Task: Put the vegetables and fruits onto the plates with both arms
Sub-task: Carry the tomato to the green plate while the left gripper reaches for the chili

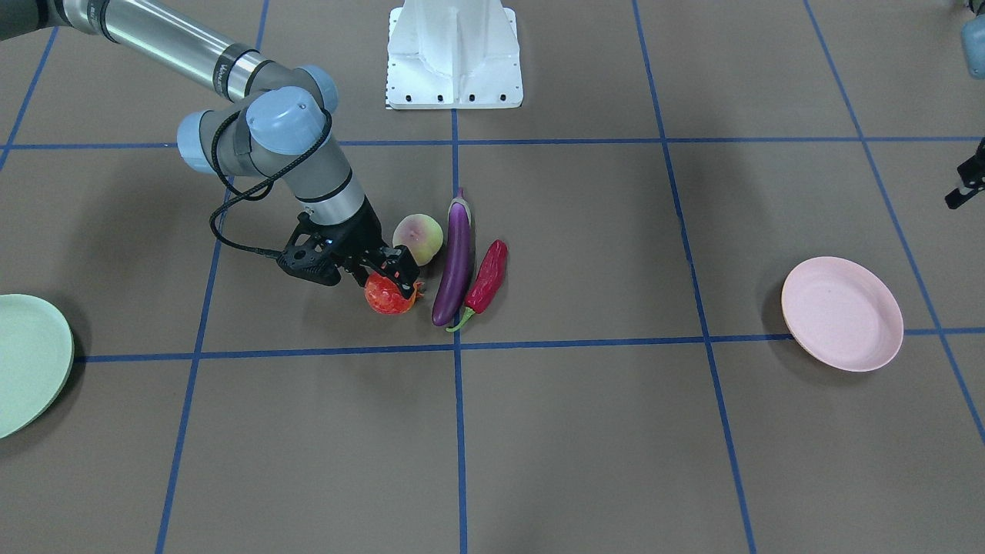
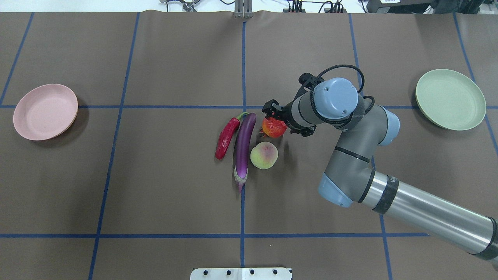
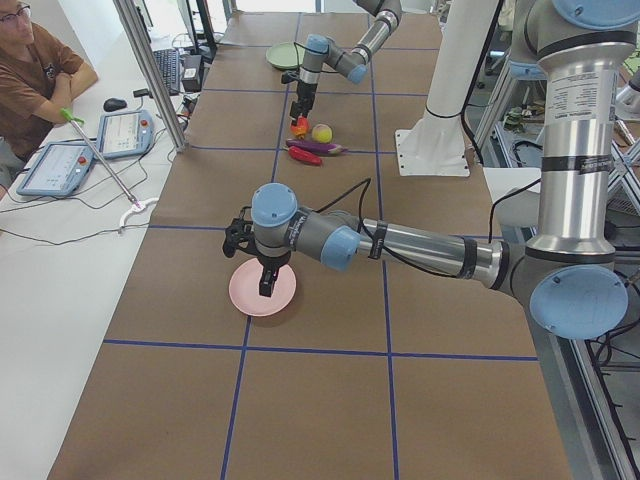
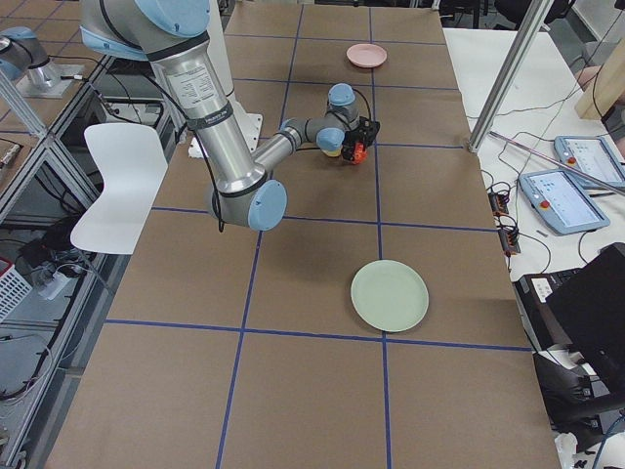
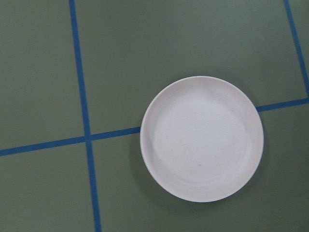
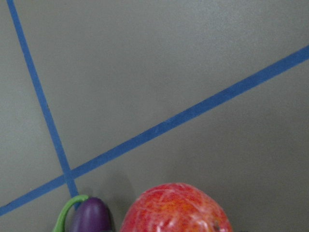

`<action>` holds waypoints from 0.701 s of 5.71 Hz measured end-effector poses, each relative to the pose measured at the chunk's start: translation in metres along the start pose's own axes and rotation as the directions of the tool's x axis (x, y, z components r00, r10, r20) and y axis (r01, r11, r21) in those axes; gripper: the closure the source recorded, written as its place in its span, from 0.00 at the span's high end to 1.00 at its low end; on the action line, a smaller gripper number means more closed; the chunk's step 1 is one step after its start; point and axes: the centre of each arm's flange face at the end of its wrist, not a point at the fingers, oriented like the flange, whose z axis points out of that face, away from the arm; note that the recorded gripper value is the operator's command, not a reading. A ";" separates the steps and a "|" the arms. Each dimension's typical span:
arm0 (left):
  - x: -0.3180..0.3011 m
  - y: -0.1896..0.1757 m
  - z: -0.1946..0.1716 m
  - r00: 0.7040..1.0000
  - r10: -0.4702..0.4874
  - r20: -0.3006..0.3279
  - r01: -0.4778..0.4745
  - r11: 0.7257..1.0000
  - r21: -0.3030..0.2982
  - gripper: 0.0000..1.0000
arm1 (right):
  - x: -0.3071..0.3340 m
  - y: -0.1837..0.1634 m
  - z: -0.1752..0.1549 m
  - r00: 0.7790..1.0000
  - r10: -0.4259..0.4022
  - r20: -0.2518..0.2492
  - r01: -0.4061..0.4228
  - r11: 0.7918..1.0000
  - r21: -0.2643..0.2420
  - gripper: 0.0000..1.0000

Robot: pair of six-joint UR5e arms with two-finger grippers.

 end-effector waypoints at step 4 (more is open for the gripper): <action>0.217 -0.034 0.051 0.991 -0.090 -0.103 0.088 0.996 -0.028 0.99 | 0.014 -0.102 -0.060 1.000 0.018 0.021 -0.018 1.000 -0.004 0.00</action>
